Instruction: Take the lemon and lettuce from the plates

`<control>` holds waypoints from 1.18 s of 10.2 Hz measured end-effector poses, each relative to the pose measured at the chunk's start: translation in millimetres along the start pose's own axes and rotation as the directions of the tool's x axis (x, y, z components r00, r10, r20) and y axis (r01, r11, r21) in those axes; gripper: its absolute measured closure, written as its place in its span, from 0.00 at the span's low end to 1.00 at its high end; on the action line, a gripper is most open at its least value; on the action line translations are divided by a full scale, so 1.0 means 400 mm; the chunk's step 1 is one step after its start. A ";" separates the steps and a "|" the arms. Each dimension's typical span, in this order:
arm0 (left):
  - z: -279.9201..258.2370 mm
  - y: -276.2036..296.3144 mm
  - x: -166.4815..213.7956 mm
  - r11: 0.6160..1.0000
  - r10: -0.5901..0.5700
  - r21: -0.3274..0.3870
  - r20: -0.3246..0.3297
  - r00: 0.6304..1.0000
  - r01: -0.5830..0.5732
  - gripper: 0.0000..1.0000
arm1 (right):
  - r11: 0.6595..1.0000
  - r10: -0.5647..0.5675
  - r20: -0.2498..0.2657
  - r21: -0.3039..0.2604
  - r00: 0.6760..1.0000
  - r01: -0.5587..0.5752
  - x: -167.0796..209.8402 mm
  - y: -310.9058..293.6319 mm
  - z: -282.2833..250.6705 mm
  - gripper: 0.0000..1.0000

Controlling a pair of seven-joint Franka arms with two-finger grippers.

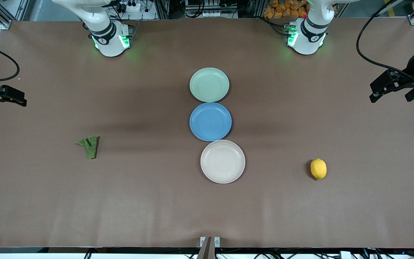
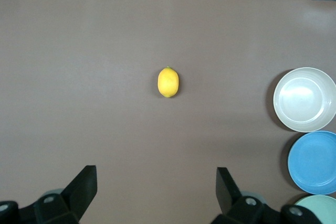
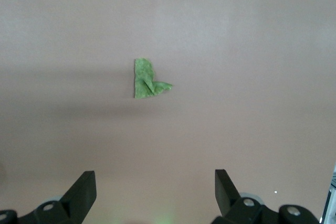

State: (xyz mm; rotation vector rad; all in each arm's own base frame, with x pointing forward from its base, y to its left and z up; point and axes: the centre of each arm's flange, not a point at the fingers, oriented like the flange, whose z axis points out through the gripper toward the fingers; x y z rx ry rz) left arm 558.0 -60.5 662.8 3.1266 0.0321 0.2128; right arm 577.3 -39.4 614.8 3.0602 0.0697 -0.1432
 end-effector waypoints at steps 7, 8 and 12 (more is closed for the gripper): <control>0.008 0.004 -0.045 1.000 0.009 0.005 0.047 0.999 -0.010 0.00 | 1.000 0.000 -0.156 0.014 0.988 0.002 0.000 -0.005 -0.104 0.00; 0.009 0.002 -0.045 1.000 0.008 0.005 0.048 0.999 -0.008 0.00 | 1.000 0.003 -0.168 0.025 0.986 0.002 0.005 -0.008 -0.101 0.00; -0.001 -0.010 -0.041 1.000 -0.001 0.005 0.039 0.999 0.001 0.00 | 0.998 0.049 -0.183 0.047 0.982 -0.041 0.008 -0.033 -0.107 0.00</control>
